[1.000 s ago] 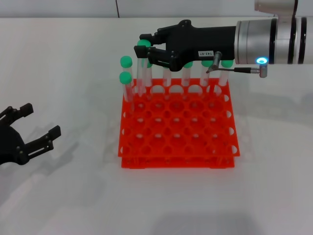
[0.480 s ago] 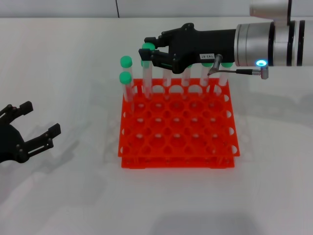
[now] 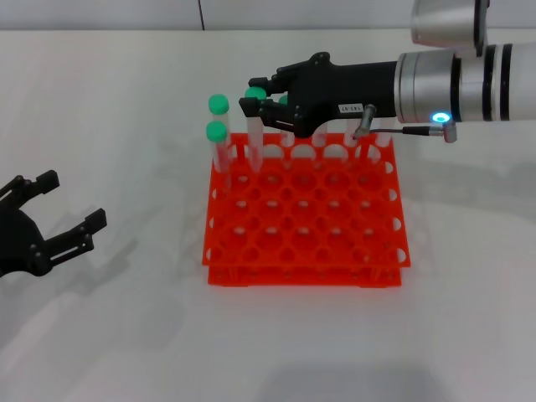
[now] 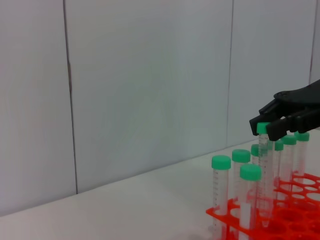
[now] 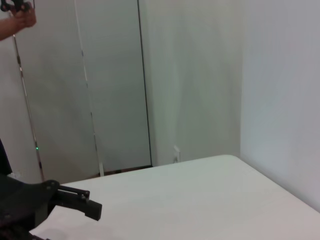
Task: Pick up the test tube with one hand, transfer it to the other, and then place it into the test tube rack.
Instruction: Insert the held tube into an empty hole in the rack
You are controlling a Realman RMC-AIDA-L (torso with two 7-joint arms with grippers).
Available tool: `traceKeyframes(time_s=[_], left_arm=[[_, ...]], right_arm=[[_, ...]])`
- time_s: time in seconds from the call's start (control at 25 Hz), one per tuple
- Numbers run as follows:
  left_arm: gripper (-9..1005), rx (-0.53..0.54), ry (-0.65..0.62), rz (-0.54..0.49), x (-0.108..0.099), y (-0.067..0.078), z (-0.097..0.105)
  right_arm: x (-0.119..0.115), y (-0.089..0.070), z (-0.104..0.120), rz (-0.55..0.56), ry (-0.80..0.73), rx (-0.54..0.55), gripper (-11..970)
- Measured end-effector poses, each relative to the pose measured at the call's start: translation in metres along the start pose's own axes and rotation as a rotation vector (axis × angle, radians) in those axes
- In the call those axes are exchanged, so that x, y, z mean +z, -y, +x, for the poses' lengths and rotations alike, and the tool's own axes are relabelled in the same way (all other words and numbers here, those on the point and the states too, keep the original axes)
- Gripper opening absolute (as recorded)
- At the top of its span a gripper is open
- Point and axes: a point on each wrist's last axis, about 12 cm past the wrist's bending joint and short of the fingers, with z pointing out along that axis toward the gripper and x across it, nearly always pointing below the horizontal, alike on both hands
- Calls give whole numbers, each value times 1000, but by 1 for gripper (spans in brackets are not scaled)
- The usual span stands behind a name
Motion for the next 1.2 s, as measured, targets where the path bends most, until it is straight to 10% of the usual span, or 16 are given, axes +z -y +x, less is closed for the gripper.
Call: traceKeyframes(time_s=[1.2], left_arm=[[893, -1, -4, 0, 1, -1, 0]], right_arm=[[4, -7, 18, 16, -55, 6, 256]])
